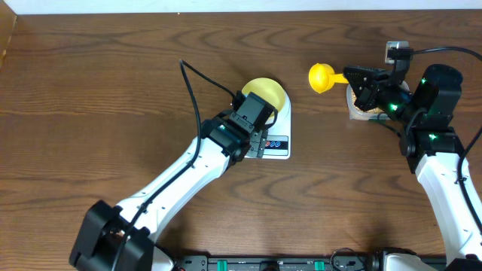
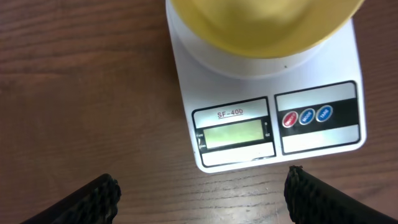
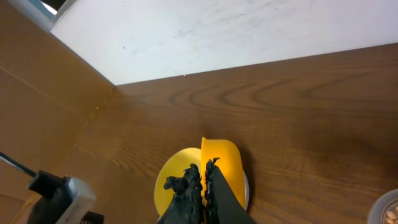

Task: Scoop item into bowl and weigh 50g on scale
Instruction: 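Move the empty left gripper over the scale's front button panel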

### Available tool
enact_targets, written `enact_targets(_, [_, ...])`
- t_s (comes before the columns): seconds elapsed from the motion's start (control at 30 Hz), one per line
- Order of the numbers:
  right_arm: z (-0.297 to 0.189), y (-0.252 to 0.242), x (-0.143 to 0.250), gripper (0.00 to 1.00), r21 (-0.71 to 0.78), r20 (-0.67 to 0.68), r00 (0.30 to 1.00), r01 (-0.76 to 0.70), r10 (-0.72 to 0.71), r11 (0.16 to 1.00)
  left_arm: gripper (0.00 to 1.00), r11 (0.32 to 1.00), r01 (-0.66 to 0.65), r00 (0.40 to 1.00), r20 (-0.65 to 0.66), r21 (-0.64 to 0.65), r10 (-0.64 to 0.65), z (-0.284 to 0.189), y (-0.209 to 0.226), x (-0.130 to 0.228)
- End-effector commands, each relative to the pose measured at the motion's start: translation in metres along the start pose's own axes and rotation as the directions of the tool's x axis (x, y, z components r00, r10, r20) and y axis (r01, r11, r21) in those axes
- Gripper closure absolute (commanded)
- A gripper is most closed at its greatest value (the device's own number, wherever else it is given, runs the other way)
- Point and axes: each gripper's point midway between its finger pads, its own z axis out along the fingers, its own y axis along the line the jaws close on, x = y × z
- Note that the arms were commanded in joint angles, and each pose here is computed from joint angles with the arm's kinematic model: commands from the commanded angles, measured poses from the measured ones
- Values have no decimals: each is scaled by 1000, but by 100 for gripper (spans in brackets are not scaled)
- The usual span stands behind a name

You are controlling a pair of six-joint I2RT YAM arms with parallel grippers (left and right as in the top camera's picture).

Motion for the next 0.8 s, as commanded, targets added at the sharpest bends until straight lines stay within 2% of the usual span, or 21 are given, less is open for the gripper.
enact_targets(0.0, [-5, 8, -17, 99, -10, 34, 998, 48, -47, 999, 14, 999, -1, 999, -45, -37, 0, 16, 2, 11])
enact_targets(0.53, [-5, 8, -17, 99, -10, 34, 998, 48, -47, 999, 14, 998, -50, 997, -65, -34, 48, 30, -15, 18])
enact_targets(0.77, [-5, 8, -17, 99, -10, 34, 998, 48, -47, 999, 14, 994, -75, 996, -58, -78, 70, 36, -15, 19])
